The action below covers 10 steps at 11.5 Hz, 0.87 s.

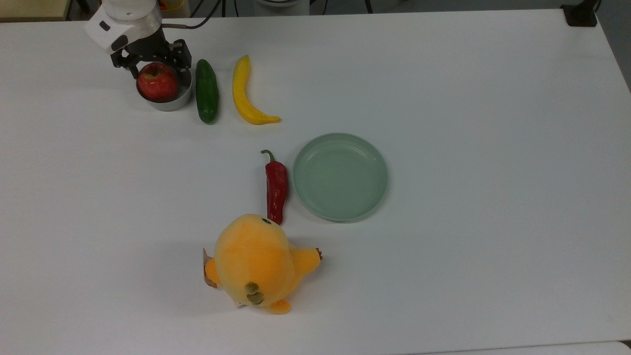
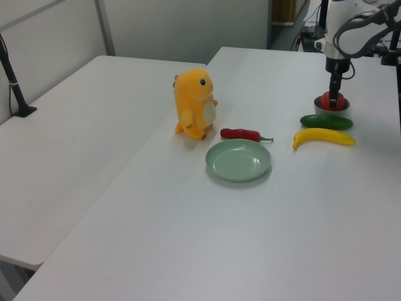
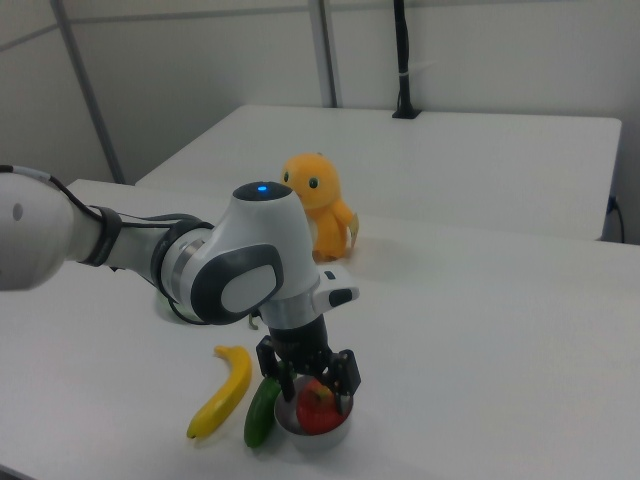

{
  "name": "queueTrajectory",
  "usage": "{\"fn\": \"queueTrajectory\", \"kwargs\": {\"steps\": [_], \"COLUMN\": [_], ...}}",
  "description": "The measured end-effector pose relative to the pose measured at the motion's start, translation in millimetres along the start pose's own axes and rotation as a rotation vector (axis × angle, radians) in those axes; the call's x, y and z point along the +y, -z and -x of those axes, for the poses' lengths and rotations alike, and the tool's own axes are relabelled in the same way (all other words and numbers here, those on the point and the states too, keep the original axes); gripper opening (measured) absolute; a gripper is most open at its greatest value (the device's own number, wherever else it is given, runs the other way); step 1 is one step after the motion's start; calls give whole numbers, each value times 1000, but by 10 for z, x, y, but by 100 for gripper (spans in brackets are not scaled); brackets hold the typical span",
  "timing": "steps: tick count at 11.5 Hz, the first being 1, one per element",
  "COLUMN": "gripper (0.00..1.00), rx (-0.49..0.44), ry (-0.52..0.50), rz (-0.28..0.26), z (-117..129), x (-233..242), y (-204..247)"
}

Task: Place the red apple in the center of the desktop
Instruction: 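Lower the gripper and close it around the red apple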

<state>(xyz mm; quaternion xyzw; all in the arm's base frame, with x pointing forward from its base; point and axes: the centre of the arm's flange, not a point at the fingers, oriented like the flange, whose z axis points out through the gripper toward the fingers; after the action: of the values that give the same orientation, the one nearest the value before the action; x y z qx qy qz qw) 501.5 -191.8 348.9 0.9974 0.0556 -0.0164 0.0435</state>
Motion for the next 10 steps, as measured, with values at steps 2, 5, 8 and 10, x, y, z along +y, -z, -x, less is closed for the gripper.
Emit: {"fn": "queueTrajectory", "kwargs": {"steps": [2, 5, 8, 10], "gripper": [86, 70, 70, 70], "rx": [-1, 2, 3, 8], "ry": [9, 11, 11, 9], "rz": [0, 1, 1, 2], "z": [0, -2, -2, -2], "x": [0, 3, 4, 12], "y": [-3, 11, 12, 39]}}
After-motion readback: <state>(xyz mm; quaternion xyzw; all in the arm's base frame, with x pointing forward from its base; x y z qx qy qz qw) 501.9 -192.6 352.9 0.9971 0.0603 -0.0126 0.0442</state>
